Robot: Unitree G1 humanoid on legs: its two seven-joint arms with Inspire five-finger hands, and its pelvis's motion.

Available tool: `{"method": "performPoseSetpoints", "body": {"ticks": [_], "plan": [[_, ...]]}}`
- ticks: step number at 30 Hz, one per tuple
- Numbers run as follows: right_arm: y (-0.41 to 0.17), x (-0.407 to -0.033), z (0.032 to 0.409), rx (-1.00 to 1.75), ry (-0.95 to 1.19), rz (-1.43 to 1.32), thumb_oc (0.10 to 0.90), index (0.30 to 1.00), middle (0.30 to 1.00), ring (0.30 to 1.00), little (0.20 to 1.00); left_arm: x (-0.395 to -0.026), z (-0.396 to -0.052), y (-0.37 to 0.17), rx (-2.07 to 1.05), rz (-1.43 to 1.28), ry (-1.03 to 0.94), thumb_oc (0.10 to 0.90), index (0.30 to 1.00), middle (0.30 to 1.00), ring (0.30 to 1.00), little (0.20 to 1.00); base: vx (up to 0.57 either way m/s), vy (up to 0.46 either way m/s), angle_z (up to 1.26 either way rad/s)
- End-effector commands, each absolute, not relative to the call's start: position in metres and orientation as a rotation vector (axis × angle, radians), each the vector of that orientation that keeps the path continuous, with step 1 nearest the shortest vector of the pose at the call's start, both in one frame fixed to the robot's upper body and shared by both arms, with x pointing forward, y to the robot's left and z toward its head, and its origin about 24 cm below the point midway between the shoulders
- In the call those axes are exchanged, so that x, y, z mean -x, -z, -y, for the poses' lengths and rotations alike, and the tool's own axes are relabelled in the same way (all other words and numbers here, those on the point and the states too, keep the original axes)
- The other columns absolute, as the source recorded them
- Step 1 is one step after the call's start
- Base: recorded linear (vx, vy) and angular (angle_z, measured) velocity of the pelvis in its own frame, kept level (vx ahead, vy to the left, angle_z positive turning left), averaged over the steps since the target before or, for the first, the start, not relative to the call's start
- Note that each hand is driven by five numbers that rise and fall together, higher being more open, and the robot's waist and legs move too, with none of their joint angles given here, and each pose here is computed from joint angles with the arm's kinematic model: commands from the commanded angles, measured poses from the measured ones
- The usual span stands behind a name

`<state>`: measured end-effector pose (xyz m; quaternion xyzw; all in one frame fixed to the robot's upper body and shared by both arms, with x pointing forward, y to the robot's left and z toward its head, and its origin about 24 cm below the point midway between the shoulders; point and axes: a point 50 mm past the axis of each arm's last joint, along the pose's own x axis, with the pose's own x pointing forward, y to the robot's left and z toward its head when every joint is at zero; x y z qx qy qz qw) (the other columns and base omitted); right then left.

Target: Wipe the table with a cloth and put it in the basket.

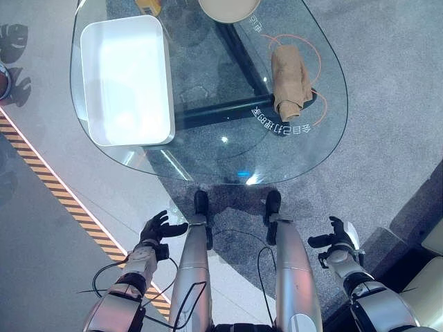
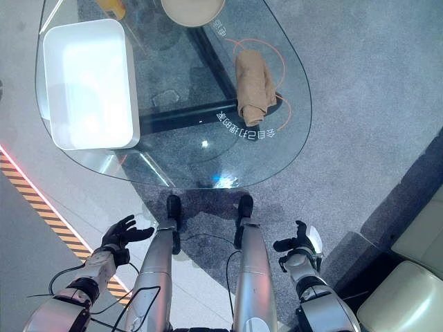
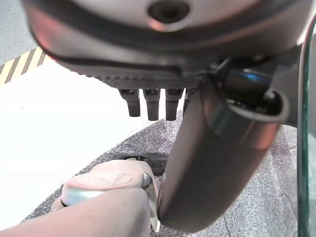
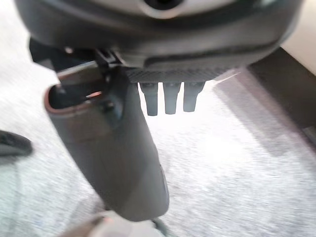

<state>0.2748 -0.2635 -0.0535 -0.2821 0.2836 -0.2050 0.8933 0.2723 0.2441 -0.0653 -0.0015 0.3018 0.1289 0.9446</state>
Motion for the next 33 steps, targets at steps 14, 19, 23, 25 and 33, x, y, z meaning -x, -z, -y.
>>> {"method": "performPoseSetpoints", "body": {"ticks": [14,19,23,25,33], "plan": [[-0.123,-0.341,0.294,0.201,0.839,0.219,0.8,0.9,0.9,0.9,0.9,-0.257,-0.271,0.067,-0.023,-0.632,-0.362,0.8,0.9,0.9,0.9,0.9,0.0,-0.002,0.01],[-0.182,-0.354,0.275,0.243,0.83,0.427,0.8,0.9,0.9,0.9,0.9,-0.263,-0.269,0.064,-0.02,-0.629,-0.348,0.8,0.9,0.9,0.9,0.9,0.0,0.008,0.0],[-0.216,-0.361,0.263,0.245,0.802,0.527,0.8,0.9,0.9,0.9,0.9,-0.263,-0.265,0.065,-0.017,-0.628,-0.339,0.8,0.9,0.9,0.9,0.9,0.0,0.045,0.01],[-0.232,-0.363,0.253,0.252,0.778,0.58,0.8,0.9,0.9,0.9,0.9,-0.264,-0.261,0.065,-0.013,-0.625,-0.333,0.8,0.9,0.9,0.9,0.9,-0.01,0.033,0.01],[-0.257,-0.369,0.227,0.288,0.698,0.642,0.8,0.9,0.9,0.9,0.9,-0.266,-0.258,0.065,-0.009,-0.625,-0.31,0.8,0.9,0.9,0.9,0.9,0.0,0.009,0.0]]}}
